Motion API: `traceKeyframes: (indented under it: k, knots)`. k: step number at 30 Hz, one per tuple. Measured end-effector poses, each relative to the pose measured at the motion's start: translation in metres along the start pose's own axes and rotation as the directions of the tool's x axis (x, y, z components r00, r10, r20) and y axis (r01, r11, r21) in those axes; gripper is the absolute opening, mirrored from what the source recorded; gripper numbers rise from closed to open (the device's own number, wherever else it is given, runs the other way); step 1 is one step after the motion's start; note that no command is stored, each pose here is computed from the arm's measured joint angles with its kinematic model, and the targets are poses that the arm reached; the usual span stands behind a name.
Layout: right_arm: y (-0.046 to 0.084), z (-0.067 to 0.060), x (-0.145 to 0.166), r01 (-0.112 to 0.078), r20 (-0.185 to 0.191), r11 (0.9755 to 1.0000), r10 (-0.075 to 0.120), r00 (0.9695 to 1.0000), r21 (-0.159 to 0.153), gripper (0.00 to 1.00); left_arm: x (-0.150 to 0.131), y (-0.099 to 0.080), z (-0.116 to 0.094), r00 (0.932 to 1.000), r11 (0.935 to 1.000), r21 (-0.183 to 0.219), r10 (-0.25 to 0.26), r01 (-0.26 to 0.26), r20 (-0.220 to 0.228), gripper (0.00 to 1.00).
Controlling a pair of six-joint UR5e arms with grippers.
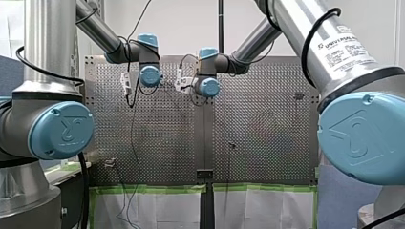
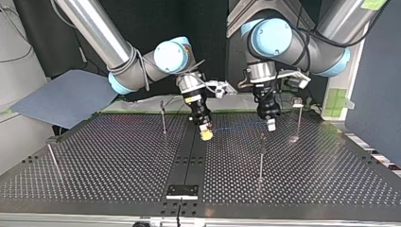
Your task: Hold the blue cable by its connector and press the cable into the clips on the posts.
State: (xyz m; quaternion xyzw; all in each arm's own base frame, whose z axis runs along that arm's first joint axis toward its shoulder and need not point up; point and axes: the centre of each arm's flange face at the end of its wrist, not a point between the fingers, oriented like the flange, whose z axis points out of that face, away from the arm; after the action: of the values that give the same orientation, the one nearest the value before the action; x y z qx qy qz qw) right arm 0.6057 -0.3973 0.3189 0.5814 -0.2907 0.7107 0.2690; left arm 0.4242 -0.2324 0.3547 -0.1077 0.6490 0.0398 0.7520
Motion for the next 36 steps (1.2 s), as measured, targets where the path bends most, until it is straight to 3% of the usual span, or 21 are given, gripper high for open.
traceKeyframes:
  k: [11,17,30,36]
  knots:
    - [-0.010,0.014,0.024,-0.003,-0.029,0.9999,0.003,0.9996,0.015,0.00,0.000,0.007,0.008,1.0000,0.9998,-0.017,0.004,-0.004,-0.002,0.00]
    - [-0.013,0.020,0.012,-0.002,-0.009,0.9998,0.002,1.0000,0.019,0.00,0.004,0.009,0.018,1.0000,0.9998,-0.019,0.005,-0.005,-0.009,0.00]
    - [-0.002,0.032,0.003,-0.005,-0.001,1.0000,0.005,1.0000,0.008,0.00,0.013,0.011,0.041,0.9997,0.9997,-0.019,-0.013,0.012,-0.021,0.00]
    - [-0.004,0.037,0.002,-0.006,-0.007,0.9999,0.006,1.0000,0.015,0.00,0.013,0.014,0.046,0.9996,0.9997,-0.012,-0.023,0.023,-0.013,0.00]
